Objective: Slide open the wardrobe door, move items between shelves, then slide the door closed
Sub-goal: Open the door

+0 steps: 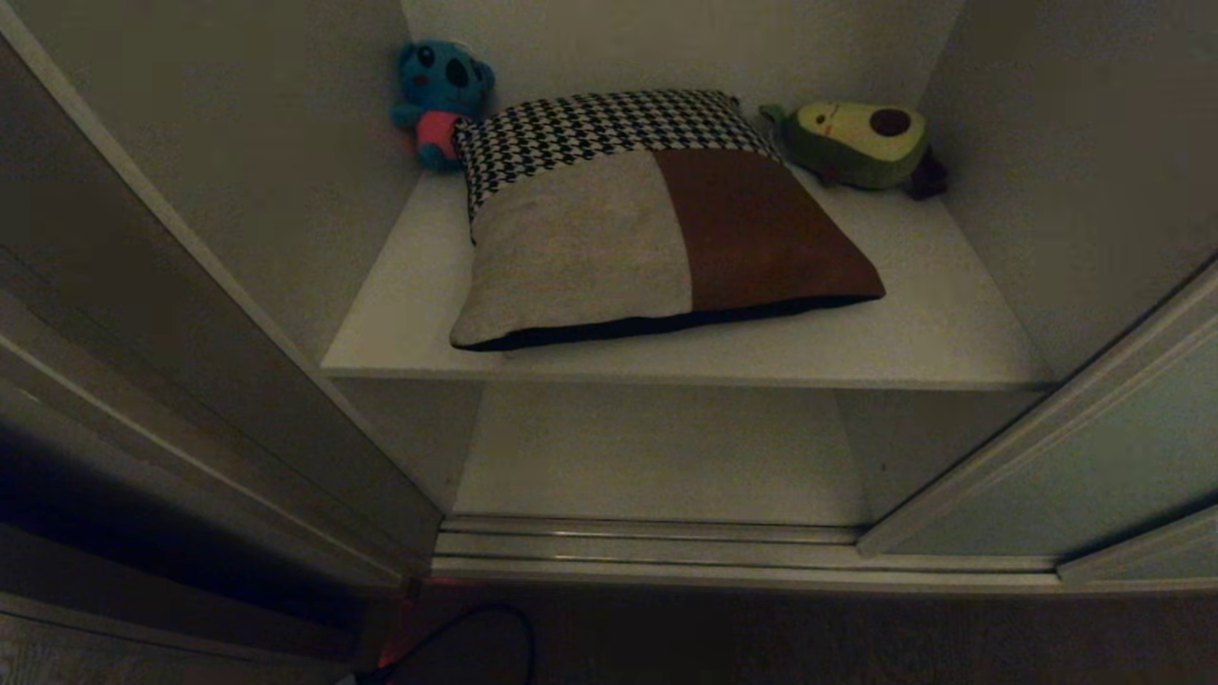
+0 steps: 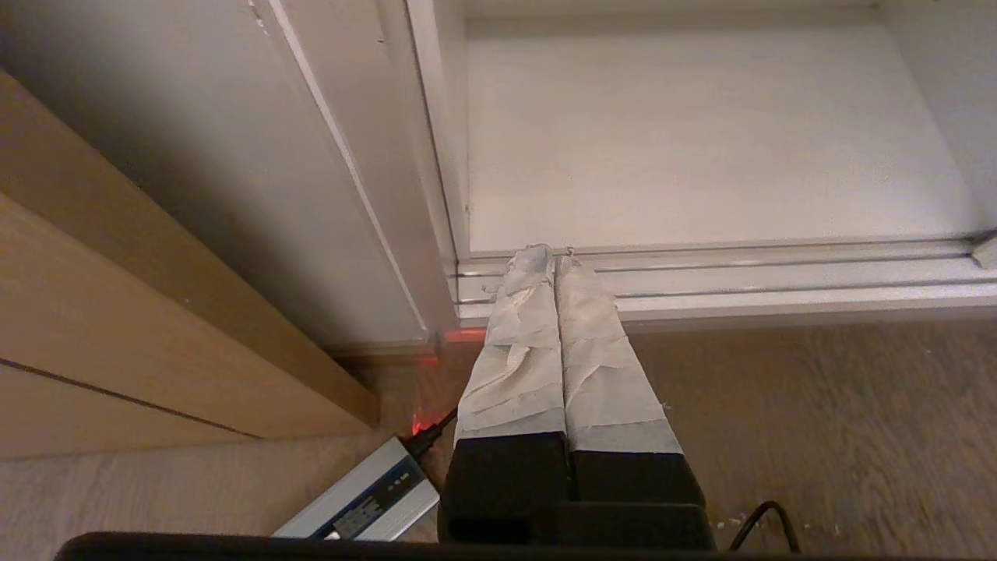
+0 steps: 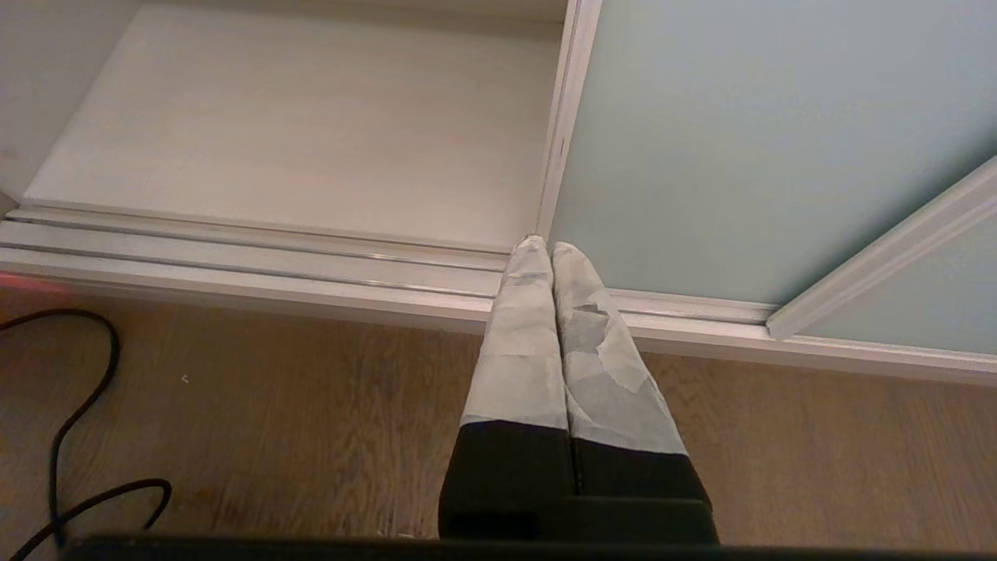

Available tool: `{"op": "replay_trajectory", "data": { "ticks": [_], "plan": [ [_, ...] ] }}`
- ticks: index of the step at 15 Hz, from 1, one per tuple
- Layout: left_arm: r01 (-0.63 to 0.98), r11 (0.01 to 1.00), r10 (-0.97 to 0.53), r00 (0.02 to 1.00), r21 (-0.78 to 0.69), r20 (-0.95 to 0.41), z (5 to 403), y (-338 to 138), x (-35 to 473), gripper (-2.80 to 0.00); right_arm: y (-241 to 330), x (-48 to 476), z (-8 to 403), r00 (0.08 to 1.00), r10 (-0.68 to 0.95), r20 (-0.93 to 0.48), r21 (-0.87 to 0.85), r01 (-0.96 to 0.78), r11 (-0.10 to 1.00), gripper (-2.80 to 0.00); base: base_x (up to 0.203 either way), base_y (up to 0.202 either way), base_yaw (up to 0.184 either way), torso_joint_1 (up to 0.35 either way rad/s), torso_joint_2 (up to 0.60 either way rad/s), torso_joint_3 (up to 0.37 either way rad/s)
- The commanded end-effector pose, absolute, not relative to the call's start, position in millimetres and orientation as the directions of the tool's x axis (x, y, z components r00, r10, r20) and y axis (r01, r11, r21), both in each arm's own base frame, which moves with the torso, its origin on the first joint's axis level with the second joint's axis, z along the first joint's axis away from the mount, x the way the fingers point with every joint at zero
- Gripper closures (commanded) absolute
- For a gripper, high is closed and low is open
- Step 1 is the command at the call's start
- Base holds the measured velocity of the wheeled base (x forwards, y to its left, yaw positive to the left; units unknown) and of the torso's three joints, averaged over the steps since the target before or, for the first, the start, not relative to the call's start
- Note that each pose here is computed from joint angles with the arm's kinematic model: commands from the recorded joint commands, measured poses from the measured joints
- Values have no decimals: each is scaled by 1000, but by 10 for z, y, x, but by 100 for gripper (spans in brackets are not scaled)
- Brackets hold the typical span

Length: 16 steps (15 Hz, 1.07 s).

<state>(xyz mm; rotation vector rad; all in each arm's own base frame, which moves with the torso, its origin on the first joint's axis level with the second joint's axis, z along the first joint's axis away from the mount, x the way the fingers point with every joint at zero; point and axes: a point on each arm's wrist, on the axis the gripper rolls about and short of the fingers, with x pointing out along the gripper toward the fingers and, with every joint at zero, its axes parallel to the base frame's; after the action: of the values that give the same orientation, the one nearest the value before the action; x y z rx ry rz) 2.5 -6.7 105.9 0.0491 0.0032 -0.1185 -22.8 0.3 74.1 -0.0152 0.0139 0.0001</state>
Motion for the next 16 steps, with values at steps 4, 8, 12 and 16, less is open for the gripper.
{"op": "replay_trajectory", "data": {
  "ticks": [4,8,12,16],
  "plan": [
    [152,987,-153,988,58,5,1085,-66,29,0,4,-224,728,1000,0,-20,-16,-1,1000,0,0,0,0,0,0,0],
    [200,976,-204,978,89,42,1238,-75,13,0,3,-224,729,1000,0,-19,-15,0,1000,0,0,0,0,0,0,0],
    [225,967,-229,973,121,20,1044,-58,-61,0,3,-225,732,1000,0,-18,-15,0,1000,0,0,0,0,0,0,0],
    [102,995,-102,995,-20,-4,925,-26,-109,0,3,-225,732,1000,0,-19,-15,0,1000,0,0,0,0,0,0,0]
  ]
}}
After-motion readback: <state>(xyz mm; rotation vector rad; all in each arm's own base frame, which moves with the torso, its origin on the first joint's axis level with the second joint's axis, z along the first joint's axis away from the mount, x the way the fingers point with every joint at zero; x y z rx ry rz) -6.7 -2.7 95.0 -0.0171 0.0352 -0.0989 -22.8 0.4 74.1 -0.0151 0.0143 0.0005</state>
